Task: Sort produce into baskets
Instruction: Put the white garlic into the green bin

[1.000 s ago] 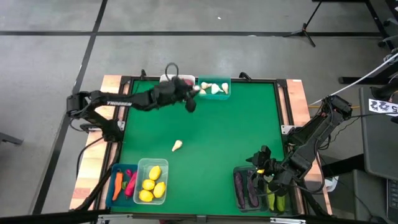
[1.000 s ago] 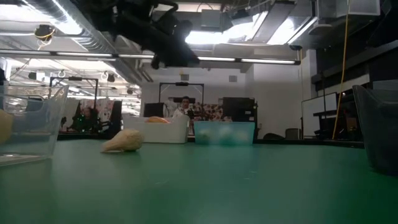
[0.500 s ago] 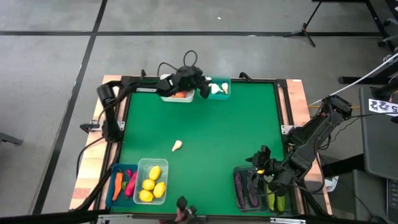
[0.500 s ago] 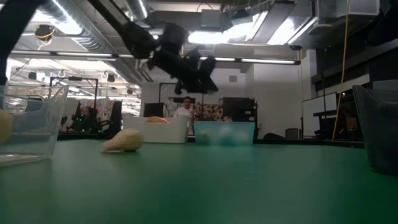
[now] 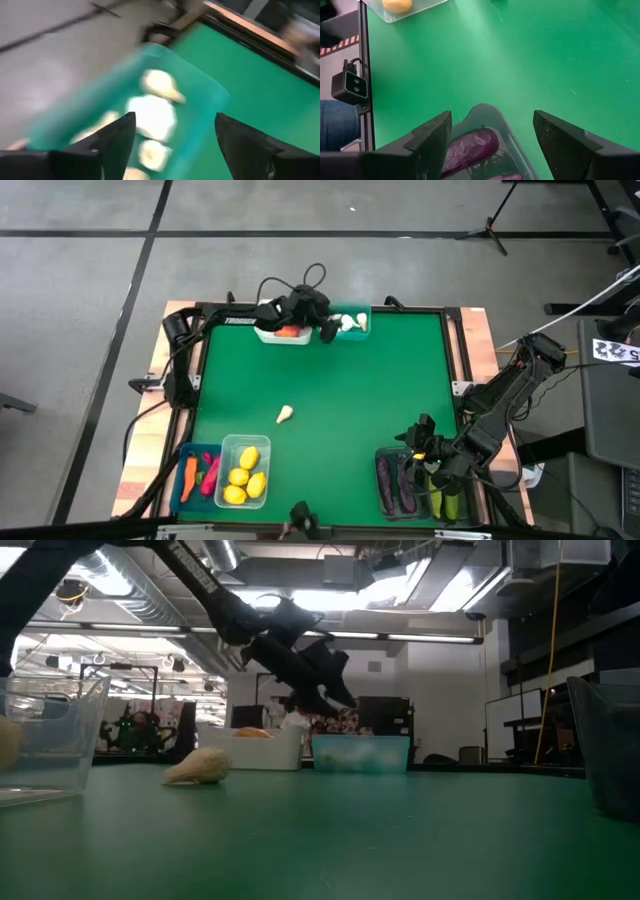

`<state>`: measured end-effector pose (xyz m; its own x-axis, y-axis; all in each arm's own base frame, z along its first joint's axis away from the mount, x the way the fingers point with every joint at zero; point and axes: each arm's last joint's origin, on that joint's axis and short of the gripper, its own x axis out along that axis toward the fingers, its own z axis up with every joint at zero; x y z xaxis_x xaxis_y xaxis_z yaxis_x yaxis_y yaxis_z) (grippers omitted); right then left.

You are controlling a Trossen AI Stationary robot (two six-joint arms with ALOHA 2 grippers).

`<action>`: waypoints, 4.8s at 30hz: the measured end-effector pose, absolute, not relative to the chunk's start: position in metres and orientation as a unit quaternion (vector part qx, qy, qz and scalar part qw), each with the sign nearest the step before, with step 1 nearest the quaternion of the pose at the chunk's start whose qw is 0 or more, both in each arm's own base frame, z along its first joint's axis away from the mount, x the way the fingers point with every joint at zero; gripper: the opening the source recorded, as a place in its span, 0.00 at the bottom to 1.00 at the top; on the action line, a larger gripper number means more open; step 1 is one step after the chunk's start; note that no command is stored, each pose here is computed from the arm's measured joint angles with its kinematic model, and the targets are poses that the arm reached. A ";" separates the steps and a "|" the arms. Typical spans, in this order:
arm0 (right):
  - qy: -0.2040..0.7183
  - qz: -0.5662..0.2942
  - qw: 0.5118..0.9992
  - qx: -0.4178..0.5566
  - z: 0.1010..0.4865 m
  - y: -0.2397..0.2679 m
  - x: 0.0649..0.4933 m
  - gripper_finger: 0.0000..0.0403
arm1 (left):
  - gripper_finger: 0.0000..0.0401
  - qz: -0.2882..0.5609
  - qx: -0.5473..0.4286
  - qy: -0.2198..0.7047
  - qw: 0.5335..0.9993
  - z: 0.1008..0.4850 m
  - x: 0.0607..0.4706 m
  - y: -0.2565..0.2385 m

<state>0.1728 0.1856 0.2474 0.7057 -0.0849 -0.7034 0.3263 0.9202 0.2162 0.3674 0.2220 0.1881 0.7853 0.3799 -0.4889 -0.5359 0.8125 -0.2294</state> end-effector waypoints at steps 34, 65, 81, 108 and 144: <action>0.383 -0.123 0.903 0.148 0.232 0.193 0.179 0.70 | 0.69 0.324 -0.110 0.354 0.871 0.146 0.261 -0.083; 0.374 -0.120 0.905 0.165 0.233 0.195 0.180 0.70 | 0.69 0.046 0.045 0.502 0.863 0.217 0.224 -0.065; 0.355 -0.132 0.907 0.181 0.234 0.195 0.181 0.70 | 0.69 -0.109 0.183 0.611 0.763 0.206 0.211 -0.036; 0.358 -0.136 0.903 0.194 0.234 0.195 0.181 0.70 | 0.59 -0.213 0.197 0.660 0.693 0.143 0.246 -0.034; 0.358 -0.135 0.903 0.194 0.234 0.195 0.181 0.70 | 0.39 -0.142 0.135 0.709 0.678 0.170 0.251 -0.023</action>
